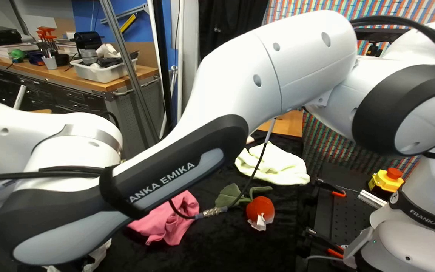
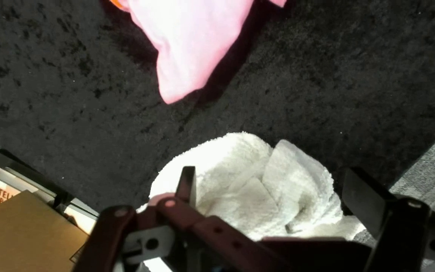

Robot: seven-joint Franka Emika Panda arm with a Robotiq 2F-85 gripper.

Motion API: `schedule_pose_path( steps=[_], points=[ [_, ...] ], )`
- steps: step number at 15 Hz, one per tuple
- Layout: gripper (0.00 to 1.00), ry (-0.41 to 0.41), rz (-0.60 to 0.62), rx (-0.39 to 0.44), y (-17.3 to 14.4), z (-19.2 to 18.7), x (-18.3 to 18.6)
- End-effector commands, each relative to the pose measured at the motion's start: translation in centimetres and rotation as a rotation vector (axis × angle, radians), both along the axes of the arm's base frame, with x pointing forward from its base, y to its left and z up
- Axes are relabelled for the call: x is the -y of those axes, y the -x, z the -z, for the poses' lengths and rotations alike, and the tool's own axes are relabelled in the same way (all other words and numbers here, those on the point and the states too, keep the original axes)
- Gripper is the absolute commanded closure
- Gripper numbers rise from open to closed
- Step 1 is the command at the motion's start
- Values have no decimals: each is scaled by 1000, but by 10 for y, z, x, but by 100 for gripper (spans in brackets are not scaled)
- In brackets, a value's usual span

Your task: Pile up all the objects on the table

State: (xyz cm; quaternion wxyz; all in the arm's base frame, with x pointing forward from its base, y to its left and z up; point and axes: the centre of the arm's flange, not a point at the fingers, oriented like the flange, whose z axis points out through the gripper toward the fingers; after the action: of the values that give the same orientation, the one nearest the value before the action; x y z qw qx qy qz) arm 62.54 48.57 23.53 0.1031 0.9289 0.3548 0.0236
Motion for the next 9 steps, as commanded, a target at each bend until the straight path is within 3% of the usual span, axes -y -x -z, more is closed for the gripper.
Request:
schedule_pose_path(
  steps=[1,9],
  points=[
    [0,-2,16,-29,-5,-13,3],
    [0,20,42,-47,-4,-11,24]
  ],
)
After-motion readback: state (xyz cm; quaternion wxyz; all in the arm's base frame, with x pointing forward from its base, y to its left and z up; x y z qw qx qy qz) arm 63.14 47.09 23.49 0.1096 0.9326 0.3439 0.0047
